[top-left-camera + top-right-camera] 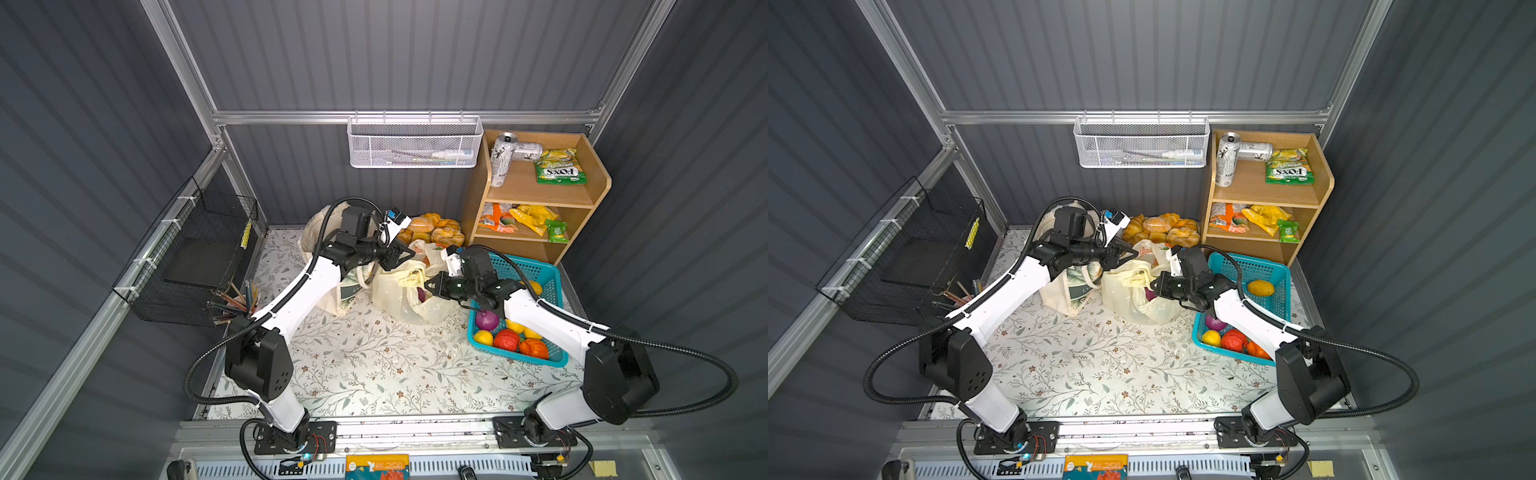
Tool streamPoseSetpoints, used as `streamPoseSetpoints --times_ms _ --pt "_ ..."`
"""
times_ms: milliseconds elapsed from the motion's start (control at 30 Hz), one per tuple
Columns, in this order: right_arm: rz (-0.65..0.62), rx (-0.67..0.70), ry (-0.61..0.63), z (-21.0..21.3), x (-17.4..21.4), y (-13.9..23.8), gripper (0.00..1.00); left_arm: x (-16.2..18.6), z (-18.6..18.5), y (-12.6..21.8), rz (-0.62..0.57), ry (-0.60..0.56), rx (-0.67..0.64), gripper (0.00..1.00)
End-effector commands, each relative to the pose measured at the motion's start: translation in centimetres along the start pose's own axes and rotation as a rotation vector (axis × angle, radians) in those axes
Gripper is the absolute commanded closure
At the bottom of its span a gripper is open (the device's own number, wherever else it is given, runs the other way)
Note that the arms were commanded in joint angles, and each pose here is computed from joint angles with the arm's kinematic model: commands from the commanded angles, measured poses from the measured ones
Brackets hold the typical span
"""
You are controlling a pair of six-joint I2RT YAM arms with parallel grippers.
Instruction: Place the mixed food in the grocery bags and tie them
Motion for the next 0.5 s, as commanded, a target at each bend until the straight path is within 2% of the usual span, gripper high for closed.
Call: streamPoseSetpoints --times_ms 0,133,233,300,400,467 --pt "0.006 -0.006 0.025 0.2 0.0 0.4 1.00 -0.4 -2.5 2.1 0.024 -0.134 -0.055 0.58" --pt "0.007 -0.004 0.036 0.2 0.0 0.4 1.00 1.8 -3.9 1.7 0.131 -0.239 -0.113 0.51" --pt "0.010 -0.006 0.037 0.2 0.0 0.4 1.00 2.9 -4.1 1.3 0.201 -0.293 -0.160 0.40" --pt "0.010 -0.005 0.038 0.2 0.0 0.4 1.00 3.3 -4.4 1.0 0.245 -0.362 -0.200 0.40" --pt "0.011 -0.005 0.040 0.2 0.0 0.4 1.00 3.1 -4.4 0.5 0.271 -0.415 -0.238 0.37" --pt "0.011 -0.006 0.038 0.2 0.0 0.3 1.00 2.7 -3.9 0.2 0.263 -0.440 -0.282 0.28"
Point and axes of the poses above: each gripper's point midway between its finger pads, its own y axis back along the fingers, its own z axis along the line the jaws close on, x = y × z, the point moved 5 cm from there along y, back along the fingers, and after that the axes turned 12 degrees about y, right-handed, at the moved point
